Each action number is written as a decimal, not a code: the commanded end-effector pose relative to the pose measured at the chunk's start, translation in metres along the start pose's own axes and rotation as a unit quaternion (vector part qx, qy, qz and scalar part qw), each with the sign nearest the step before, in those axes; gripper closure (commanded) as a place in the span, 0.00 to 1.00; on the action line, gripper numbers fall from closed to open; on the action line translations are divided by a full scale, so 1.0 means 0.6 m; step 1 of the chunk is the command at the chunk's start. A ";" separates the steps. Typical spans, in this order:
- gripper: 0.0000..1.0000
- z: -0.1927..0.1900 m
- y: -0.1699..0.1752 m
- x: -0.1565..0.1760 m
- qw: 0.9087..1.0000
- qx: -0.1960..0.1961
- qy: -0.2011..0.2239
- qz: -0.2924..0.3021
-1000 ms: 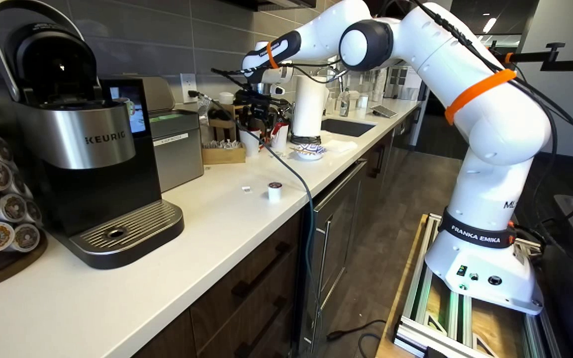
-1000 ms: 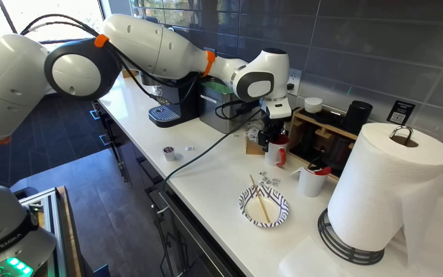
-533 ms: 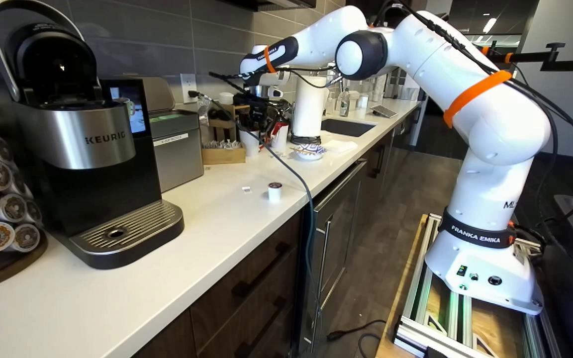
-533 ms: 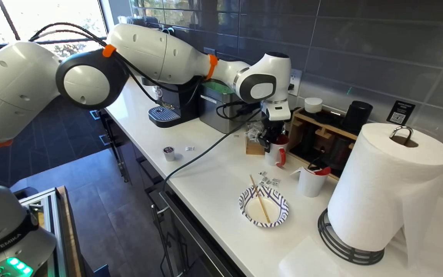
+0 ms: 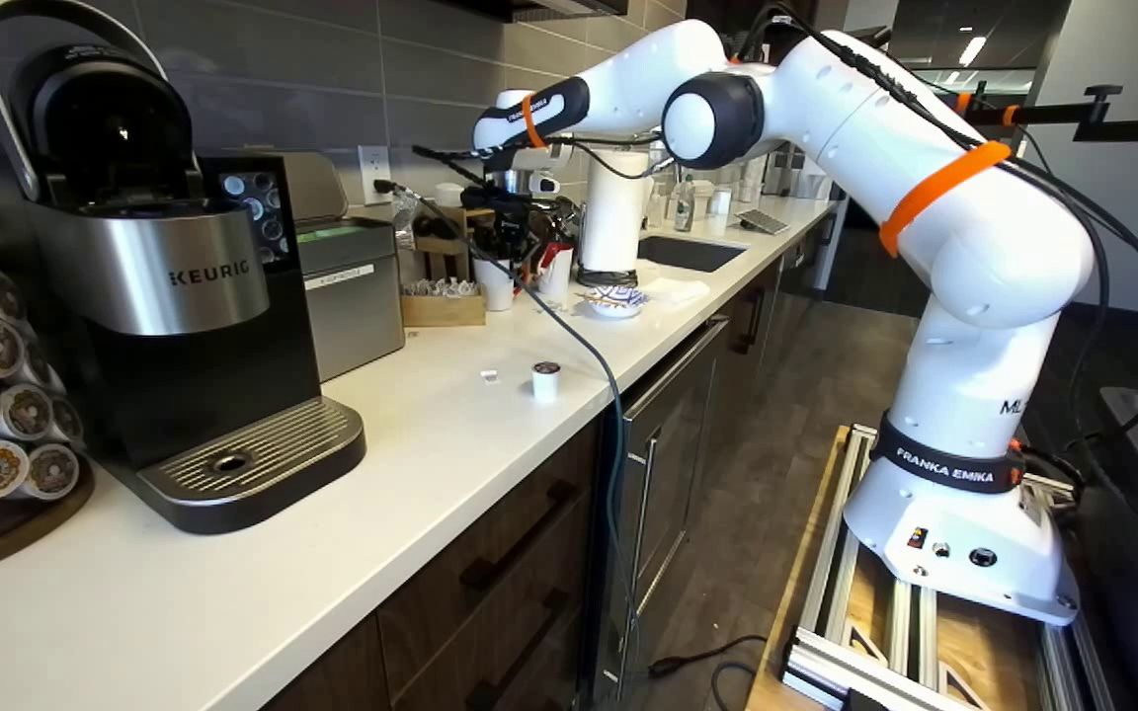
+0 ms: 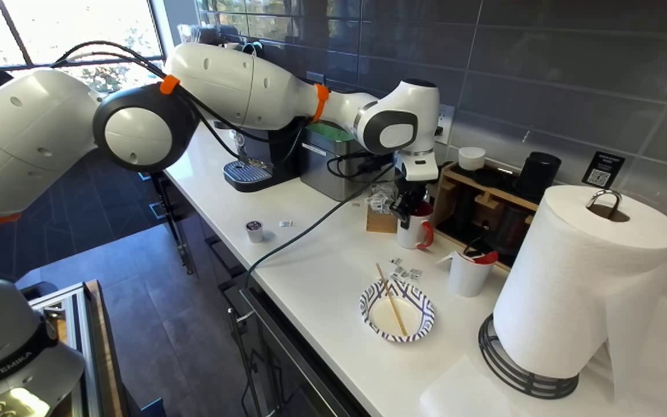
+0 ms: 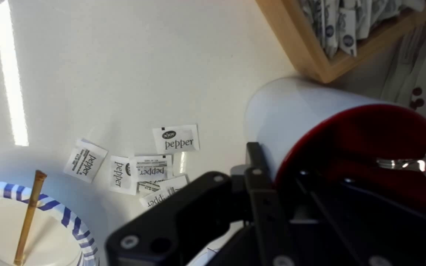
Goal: Swap the small crate and cup's places
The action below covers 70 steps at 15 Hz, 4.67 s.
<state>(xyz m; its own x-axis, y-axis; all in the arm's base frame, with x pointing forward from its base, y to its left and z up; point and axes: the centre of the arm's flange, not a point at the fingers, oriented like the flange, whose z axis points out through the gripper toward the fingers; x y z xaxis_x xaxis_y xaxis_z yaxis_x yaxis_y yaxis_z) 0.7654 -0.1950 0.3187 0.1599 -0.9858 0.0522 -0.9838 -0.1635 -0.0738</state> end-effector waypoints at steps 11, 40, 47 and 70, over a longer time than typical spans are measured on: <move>0.97 -0.070 0.143 0.024 0.993 0.066 0.020 -0.092; 0.97 -0.299 0.288 -0.325 0.861 0.037 0.034 -0.506; 0.97 -0.261 0.218 -0.415 0.823 0.041 0.002 -0.566; 0.97 -0.074 0.106 -0.402 0.856 0.052 -0.002 -0.514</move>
<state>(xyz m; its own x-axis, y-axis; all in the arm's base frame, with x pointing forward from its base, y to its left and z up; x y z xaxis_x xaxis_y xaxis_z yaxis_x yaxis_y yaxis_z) 0.6593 0.0354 0.3483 0.9549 -0.2812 0.0950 -0.2700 -0.9560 -0.1150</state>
